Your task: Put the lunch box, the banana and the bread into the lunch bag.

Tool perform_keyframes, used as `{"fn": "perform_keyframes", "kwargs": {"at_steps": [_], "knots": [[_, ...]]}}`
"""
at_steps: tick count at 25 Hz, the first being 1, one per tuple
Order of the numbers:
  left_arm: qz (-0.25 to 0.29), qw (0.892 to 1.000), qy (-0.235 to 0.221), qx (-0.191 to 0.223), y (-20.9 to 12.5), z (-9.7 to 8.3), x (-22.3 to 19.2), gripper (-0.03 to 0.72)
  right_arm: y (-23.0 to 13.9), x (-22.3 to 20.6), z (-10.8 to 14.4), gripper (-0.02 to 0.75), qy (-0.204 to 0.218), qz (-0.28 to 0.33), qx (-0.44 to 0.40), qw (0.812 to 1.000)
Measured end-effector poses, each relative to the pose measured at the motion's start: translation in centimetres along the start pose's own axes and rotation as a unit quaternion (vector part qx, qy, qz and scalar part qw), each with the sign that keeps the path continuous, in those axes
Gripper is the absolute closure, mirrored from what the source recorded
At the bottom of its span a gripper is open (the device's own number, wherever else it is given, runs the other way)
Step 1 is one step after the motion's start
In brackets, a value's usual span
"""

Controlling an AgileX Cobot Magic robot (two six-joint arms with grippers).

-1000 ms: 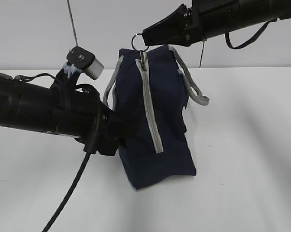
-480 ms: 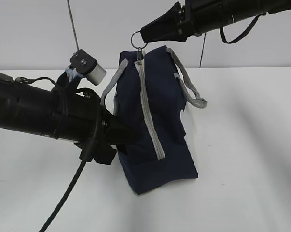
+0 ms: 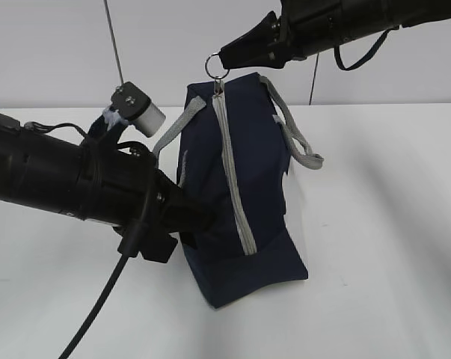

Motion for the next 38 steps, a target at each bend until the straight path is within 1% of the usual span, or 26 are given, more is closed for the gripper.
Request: {"fn": "perform_keyframes", "kwargs": {"at_steps": [8,14,21,24,27,29,33,38], "knots": [[0.013,1.000,-0.022,0.003,-0.3,-0.6,0.0,0.685,0.4,-0.2,-1.5,0.754,-0.004,-0.005,0.007,1.000],[0.026,0.999,-0.046,-0.009,-0.7,-1.2,0.1,0.685,0.2,-0.7,-2.5,0.754,-0.005,-0.005,0.008,1.000],[0.042,0.997,-0.060,-0.004,-1.1,-1.5,0.2,0.685,0.0,-1.8,-3.8,0.753,0.005,-0.006,0.015,1.000],[0.047,0.997,-0.064,-0.004,-1.1,-1.6,0.3,0.685,-0.1,-2.2,-4.6,0.753,0.005,-0.007,0.018,1.000],[0.054,0.995,-0.087,-0.007,-1.4,-2.3,0.4,0.686,0.1,-2.2,-6.0,0.753,-0.009,-0.016,0.016,1.000],[0.056,0.994,-0.089,-0.003,-1.4,-2.4,0.4,0.686,-0.4,-2.3,-6.8,0.753,-0.008,-0.016,0.011,1.000],[0.062,0.994,-0.091,0.001,-1.5,-2.4,0.5,0.686,-0.8,-2.4,-7.5,0.753,-0.007,-0.015,0.007,1.000],[0.066,0.993,-0.094,-0.001,-1.6,-2.5,0.5,0.686,-2.4,-3.3,-8.5,0.753,-0.010,-0.009,-0.016,1.000]]}}
Point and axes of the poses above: a point on each arm's last joint axis where the gripper is mounted, x pointing back along that axis away from the gripper, z along the wrist's bending axis when the last joint is at zero, y = z × x, the point moved 5 cm from there along -x, pointing out along that axis toward the gripper, and after that the axes turned 8 degrees about -x, right-handed, at the moved point
